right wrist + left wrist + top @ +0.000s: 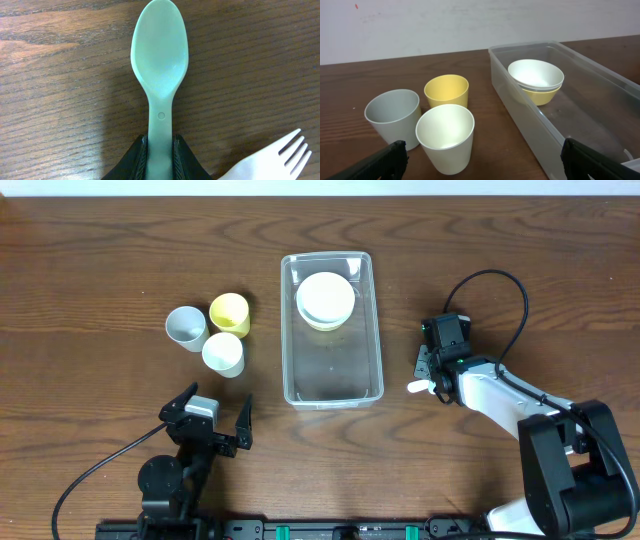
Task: Pack container
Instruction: 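Lower the right gripper onto the mint-green spoon and grasp it, then carry the spoon into the container beside the bowls and release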
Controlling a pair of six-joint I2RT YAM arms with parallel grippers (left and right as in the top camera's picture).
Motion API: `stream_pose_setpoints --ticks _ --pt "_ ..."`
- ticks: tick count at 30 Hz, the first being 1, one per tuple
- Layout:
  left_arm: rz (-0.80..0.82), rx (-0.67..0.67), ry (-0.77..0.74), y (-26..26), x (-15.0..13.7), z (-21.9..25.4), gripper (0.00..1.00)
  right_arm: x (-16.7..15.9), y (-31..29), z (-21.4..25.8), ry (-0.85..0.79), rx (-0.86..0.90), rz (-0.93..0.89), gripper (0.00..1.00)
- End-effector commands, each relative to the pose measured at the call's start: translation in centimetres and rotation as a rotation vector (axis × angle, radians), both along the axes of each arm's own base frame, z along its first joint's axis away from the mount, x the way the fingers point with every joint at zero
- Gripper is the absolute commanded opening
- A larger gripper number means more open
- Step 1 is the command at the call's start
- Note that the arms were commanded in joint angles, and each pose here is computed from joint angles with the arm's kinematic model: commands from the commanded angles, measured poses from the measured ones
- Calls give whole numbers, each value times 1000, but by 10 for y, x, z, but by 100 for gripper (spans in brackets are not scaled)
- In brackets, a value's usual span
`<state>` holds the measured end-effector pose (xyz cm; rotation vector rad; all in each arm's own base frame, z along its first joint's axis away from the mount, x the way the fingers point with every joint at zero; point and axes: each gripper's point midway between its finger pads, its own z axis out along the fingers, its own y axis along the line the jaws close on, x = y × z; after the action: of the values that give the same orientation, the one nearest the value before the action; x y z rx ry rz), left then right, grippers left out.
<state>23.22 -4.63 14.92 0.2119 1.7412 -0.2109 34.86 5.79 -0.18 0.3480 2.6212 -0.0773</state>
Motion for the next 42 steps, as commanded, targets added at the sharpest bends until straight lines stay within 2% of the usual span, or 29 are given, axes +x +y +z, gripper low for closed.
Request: stream_pose_setpoints --ticks 1,5,11,18,22,32,42 --pt "-8 12 33 -1 -1 -13 98 2 -5 2 -2 3 -15 3" --pt "-8 12 33 -1 -1 -13 98 11 5 24 -41 45 24 8" --pt "-8 12 33 -1 -1 -13 98 18 21 65 -110 135 66 9" --pt "-8 12 33 -1 -1 -13 98 22 59 117 -233 329 189 9" --pt "-8 12 33 -1 -1 -13 98 28 85 138 -310 410 260 12" --pt "-8 12 33 -1 -1 -13 98 57 121 154 -448 518 268 16" --pt "-8 12 33 -1 -1 -13 98 86 147 138 -460 628 290 16"
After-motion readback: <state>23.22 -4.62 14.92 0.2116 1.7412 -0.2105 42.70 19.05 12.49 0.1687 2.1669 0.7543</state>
